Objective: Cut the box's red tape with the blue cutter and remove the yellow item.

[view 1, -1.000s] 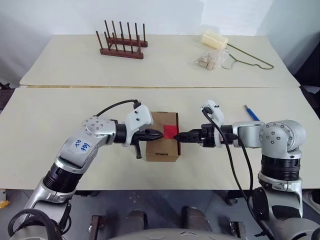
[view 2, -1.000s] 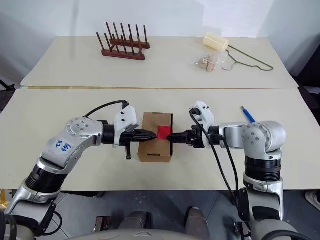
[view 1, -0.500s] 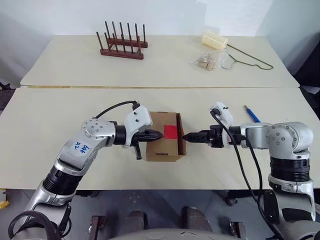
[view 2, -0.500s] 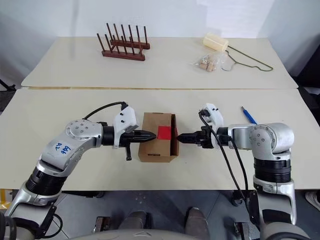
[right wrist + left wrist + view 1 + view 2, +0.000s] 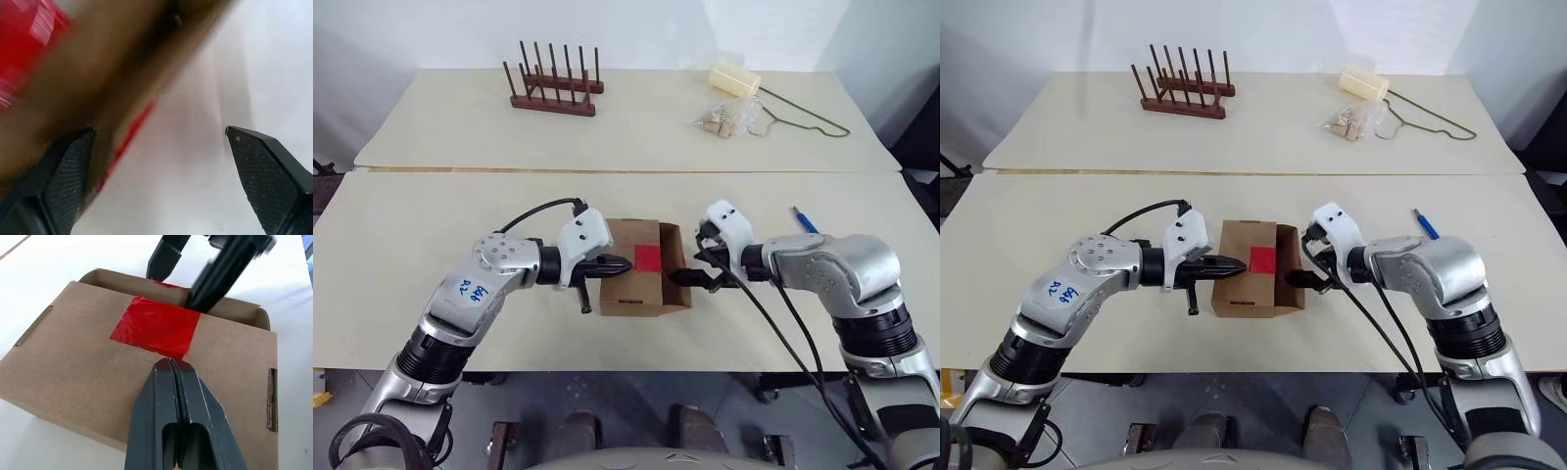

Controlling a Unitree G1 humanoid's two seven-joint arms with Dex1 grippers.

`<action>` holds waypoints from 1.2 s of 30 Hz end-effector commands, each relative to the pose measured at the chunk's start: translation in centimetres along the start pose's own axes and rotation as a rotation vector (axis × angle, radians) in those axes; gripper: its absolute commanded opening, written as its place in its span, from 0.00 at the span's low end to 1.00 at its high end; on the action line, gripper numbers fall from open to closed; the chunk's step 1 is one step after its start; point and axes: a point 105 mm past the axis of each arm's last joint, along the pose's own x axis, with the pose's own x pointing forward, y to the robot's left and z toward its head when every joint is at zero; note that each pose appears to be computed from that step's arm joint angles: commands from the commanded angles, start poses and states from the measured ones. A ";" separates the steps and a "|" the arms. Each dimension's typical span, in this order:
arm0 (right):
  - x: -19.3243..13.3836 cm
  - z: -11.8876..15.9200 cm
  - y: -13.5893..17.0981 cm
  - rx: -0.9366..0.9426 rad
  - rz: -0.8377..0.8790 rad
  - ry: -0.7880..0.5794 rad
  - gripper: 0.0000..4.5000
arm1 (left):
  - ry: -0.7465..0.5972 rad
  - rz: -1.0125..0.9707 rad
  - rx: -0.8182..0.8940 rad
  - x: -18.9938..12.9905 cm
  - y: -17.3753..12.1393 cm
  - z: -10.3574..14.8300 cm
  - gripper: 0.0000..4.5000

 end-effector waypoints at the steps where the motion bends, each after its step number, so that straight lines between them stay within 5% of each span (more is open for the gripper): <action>1: -0.2 -0.2 -1.2 -0.118 -0.073 -0.004 0.99 | 0.067 -0.004 -0.048 0.2 -0.5 -2.0 0.00; 9: 0.2 0.4 -0.8 -0.145 -0.053 -0.064 0.99 | 0.068 0.000 -0.049 0.2 -0.5 -1.9 0.00; 12: -1.2 1.0 -2.1 0.005 0.004 -0.104 0.99 | 0.069 0.005 -0.048 0.0 -0.4 -1.9 0.00; 16: -2.3 1.0 -1.6 0.348 0.282 -0.124 0.99 | 0.070 0.004 -0.046 0.1 -0.5 -2.0 0.00; 21: -1.7 -0.2 -2.8 0.557 0.354 -0.091 0.99 | 0.063 0.007 -0.043 0.2 -0.3 -1.7 0.00; 33: 0.9 -1.8 0.0 0.619 0.573 0.024 0.99 | 0.067 0.020 -0.056 0.0 -0.6 -1.9 0.00; 36: 1.4 -1.8 1.4 0.590 0.635 0.056 0.86 | 0.069 0.033 -0.057 -0.2 -0.5 -1.8 0.00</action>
